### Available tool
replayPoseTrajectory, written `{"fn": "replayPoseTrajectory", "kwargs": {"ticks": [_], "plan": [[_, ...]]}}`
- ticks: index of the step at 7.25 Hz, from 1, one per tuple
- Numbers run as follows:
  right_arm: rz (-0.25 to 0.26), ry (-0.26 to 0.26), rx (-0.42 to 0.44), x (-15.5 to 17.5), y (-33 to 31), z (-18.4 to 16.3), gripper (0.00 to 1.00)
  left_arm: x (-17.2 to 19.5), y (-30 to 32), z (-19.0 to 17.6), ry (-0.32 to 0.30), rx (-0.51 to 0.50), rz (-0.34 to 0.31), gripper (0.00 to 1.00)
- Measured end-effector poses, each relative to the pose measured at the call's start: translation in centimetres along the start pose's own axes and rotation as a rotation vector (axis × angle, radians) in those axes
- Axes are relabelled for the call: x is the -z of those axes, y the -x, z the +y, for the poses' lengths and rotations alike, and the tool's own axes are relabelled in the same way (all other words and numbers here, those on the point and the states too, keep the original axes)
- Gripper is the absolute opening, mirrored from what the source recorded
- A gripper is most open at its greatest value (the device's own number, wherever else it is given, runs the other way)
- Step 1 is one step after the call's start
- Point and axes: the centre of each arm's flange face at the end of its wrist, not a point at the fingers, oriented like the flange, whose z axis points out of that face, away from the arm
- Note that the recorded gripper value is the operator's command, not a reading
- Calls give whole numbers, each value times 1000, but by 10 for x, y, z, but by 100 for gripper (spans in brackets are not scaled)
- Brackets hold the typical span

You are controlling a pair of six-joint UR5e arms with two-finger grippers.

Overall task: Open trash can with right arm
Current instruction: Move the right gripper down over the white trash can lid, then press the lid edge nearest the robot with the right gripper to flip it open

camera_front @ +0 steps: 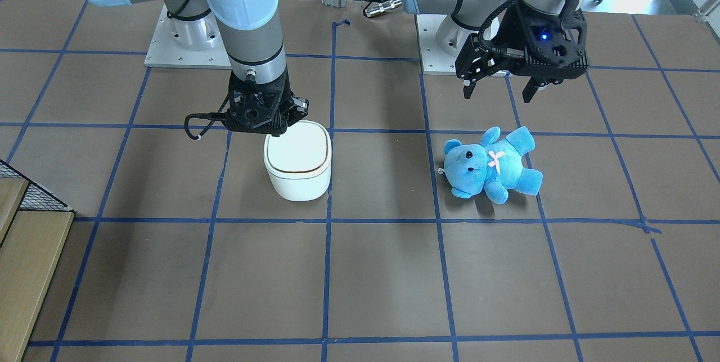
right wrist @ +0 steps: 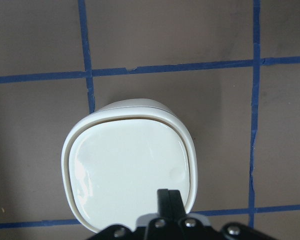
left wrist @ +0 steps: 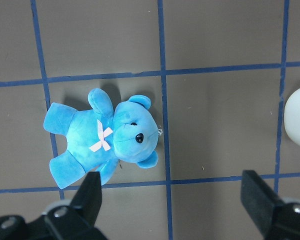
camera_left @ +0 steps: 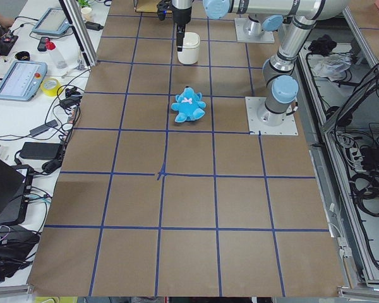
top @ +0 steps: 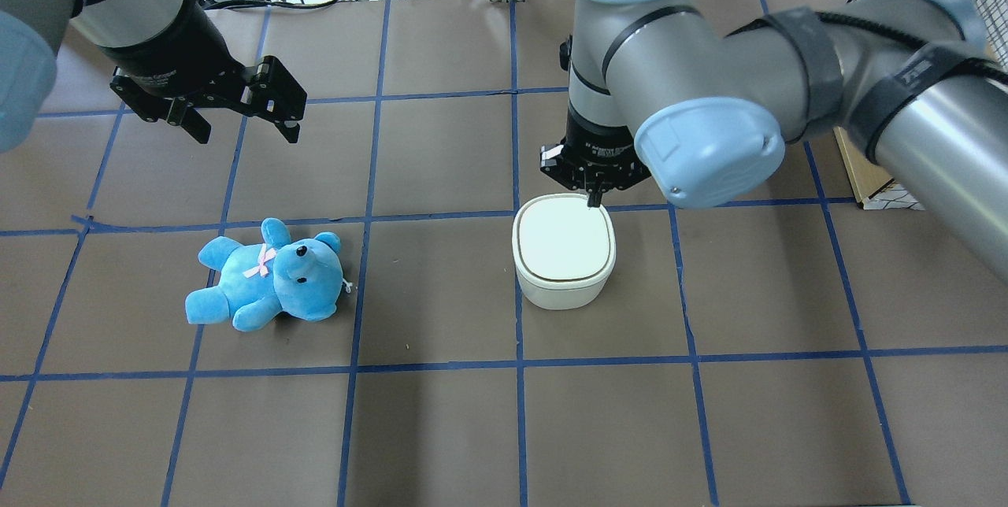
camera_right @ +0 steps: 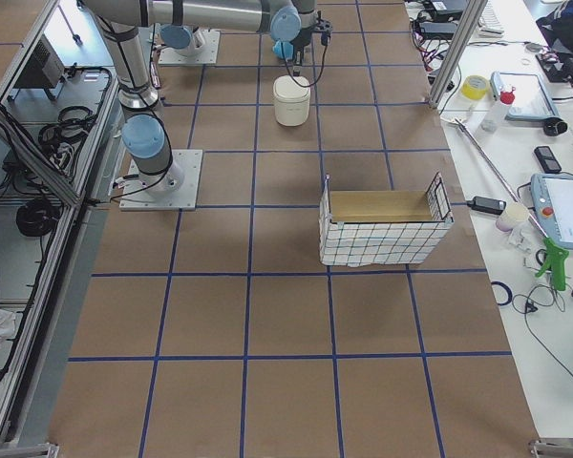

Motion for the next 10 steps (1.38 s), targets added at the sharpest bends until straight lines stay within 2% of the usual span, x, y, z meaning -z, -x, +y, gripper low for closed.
{"fn": "replayPoseTrajectory", "kwargs": {"ticks": [3,7,8,9,10], "plan": [[-8,44,12,-40,4,4,0,0,0,0,0,0,0,100],[-6,65,14,-51,7,2,0,0,0,0,0,0,0,100],[-5,69,14,-53,7,2,11,0,0,0,0,0,0,100],[-5,68,11,-52,7,2,99,0,0,0,0,0,0,100],[-12,51,5,-43,7,1,100,0,0,0,0,0,0,100]]}}
